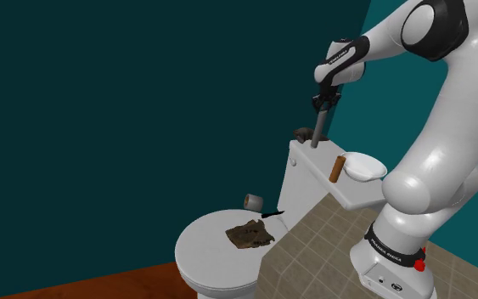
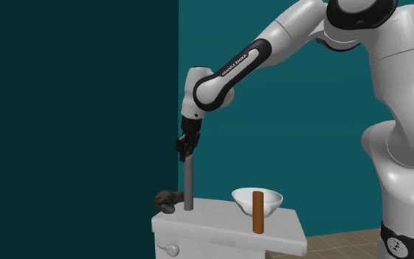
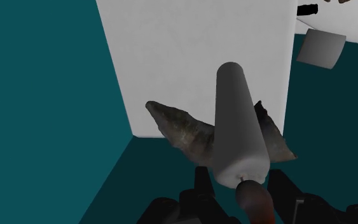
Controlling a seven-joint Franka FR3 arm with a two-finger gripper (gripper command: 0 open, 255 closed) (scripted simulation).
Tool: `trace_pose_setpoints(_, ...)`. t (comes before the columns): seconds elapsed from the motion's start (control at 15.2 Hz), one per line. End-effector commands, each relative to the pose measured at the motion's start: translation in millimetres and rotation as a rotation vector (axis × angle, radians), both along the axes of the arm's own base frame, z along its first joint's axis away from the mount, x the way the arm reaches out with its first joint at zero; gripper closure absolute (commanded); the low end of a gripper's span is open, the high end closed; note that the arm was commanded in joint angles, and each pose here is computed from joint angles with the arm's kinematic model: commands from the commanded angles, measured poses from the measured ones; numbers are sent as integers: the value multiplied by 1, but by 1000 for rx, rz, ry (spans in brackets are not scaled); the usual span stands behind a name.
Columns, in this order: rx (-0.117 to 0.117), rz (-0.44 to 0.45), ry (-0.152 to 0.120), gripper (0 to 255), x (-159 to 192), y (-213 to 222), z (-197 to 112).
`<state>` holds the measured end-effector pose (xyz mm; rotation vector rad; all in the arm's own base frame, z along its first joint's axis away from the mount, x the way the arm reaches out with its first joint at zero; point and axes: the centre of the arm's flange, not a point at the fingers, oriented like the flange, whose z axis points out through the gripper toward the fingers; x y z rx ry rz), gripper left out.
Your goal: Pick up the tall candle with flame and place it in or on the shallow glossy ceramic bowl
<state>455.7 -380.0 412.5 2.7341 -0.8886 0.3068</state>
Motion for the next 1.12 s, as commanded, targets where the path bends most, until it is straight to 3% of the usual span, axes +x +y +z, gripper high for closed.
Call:
trace_pose_setpoints(0.0, 0, 0, 0, 255, -1, -1, 10)
trace_pose_setpoints(1.06, 0, 0, 0, 255, -1, -1, 94)
